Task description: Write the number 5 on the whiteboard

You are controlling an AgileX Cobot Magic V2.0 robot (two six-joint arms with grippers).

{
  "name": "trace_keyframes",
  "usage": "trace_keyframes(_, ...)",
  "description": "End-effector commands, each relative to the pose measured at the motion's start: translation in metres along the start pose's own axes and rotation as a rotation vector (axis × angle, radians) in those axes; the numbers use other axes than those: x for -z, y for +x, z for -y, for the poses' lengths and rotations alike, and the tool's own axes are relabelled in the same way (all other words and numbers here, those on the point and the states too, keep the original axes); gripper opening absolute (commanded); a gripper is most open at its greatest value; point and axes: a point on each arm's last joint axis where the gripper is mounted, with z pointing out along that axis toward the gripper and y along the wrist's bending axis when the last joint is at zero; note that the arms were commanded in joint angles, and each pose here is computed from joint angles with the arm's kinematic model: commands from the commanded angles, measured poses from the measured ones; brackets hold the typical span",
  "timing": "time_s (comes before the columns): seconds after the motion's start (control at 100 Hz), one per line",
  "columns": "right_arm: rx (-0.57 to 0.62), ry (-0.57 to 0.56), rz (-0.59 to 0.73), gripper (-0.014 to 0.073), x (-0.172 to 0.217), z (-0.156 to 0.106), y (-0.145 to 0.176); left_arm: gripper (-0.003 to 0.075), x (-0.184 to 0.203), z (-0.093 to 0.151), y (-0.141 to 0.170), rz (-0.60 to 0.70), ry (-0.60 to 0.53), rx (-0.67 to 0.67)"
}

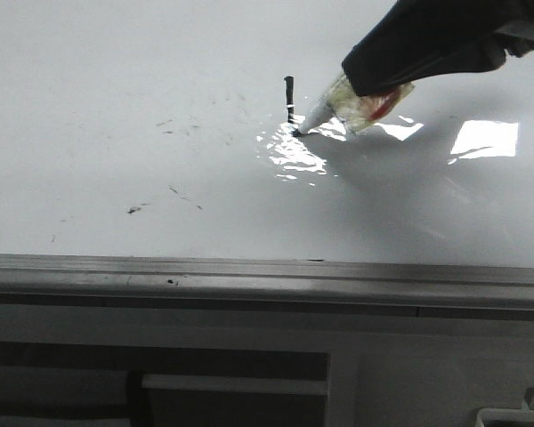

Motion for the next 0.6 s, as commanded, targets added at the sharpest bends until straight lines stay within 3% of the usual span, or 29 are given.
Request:
trace_keyframes(0.0, 0.021, 0.059, 0.029, -0.0041, 0.008, 0.010, -0.005, -0.0020, 0.001, 0.000, -0.012, 0.059, -0.015, 0.015)
trace_keyframes(0.32, -0.046, 0.053, 0.010, -0.0041, 0.030, 0.015, -0.002, -0.0020, 0.001, 0.001, -0.012, 0.053, -0.011, 0.015)
trace_keyframes(0.59, -0.138, 0.026, -0.033, -0.0041, 0.020, 0.010, 0.013, -0.0020, 0.001, 0.001, -0.012, 0.053, -0.010, 0.017)
